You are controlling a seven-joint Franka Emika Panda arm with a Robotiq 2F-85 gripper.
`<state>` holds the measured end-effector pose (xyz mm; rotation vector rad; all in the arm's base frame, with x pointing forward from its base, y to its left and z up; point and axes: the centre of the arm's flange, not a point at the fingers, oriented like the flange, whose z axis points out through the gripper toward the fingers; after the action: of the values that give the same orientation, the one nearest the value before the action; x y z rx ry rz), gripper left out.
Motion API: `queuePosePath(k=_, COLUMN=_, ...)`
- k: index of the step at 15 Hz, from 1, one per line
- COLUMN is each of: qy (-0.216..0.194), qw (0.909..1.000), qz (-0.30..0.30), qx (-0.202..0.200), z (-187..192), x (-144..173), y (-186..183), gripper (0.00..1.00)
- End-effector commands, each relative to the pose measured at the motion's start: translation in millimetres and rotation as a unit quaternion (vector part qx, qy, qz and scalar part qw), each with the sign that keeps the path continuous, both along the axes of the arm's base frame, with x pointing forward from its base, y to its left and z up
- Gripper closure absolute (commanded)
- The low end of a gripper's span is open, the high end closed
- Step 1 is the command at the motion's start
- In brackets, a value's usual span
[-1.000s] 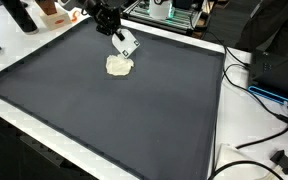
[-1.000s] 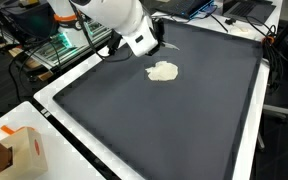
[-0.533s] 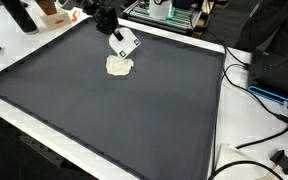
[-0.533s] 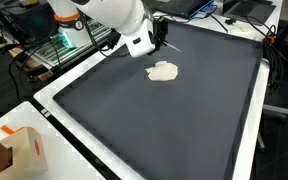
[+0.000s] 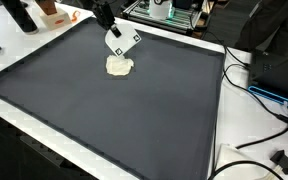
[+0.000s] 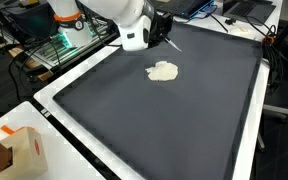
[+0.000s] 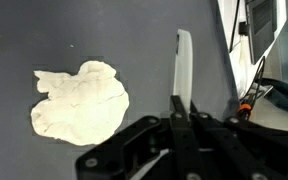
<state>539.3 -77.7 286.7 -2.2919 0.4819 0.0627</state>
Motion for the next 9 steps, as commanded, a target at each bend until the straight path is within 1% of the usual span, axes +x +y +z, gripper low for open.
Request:
queuePosePath(k=1, qy=0.045, qw=0.9977, qz=-0.051, qx=-0.008, z=27, x=-12, y=5, gripper=0.99)
queuePosePath(k=3, qy=0.068, qw=0.9946, qz=-0.076, qx=-0.017, z=40, x=-15, y=8, gripper=0.99)
queuePosePath(k=6, qy=0.114, qw=0.9867, qz=-0.113, qx=-0.028, z=62, x=-20, y=13, gripper=0.99)
queuePosePath(k=8, qy=0.134, qw=0.9807, qz=-0.135, qx=-0.046, z=77, x=-23, y=16, gripper=0.99)
queuePosePath(k=9, qy=0.143, qw=0.9762, qz=-0.151, qx=-0.061, z=85, x=-24, y=17, gripper=0.99)
